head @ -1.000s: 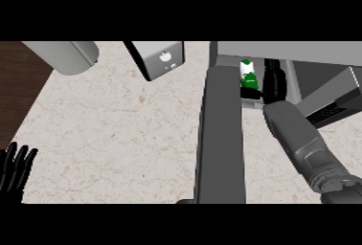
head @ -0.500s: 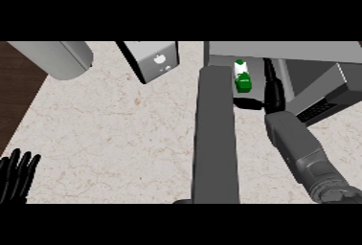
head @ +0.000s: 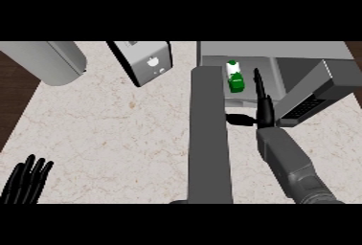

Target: Pick up the milk, place it into the microwave and close the microwave

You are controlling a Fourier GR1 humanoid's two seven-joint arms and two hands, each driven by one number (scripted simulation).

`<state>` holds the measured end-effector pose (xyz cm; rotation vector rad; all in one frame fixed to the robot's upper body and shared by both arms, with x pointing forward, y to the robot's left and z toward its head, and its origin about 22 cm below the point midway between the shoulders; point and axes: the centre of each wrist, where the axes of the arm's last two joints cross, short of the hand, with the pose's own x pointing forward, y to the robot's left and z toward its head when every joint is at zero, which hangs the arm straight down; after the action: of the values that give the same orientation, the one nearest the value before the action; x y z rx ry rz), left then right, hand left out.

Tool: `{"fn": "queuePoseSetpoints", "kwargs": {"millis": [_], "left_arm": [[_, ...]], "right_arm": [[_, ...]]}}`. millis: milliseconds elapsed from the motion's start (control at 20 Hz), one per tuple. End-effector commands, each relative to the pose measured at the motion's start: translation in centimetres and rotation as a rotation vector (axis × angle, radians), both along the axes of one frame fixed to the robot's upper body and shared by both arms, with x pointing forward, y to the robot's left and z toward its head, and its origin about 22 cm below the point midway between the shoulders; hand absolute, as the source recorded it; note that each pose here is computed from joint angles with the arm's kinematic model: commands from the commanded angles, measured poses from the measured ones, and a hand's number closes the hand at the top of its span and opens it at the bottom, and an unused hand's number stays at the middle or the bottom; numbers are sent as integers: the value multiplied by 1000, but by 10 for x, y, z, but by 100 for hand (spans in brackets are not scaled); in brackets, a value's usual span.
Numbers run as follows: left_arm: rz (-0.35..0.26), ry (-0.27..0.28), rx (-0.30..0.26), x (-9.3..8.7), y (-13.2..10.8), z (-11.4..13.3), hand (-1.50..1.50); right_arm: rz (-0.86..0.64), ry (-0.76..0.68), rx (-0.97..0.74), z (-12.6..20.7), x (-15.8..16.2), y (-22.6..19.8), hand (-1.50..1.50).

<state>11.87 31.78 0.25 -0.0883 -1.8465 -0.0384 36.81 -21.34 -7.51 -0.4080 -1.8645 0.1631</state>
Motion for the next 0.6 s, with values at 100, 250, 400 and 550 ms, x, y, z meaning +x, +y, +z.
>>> {"fn": "queuePoseSetpoints", "kwargs": {"millis": [100,250,400,550], "left_arm": [[-122,25,-33,-14,-15,-13,-150],[-149,19,-55,-18,-22,-4,-150],[-190,7,-28,12,-32,-13,-150],[-241,17,-14,14,-33,-13,-150]], "right_arm": [[166,20,156,-27,-26,7,-150],[209,18,230,-38,-39,4,-150],[245,-18,256,-45,-51,-10,-150],[272,9,294,-70,-86,-1,-150]]}}
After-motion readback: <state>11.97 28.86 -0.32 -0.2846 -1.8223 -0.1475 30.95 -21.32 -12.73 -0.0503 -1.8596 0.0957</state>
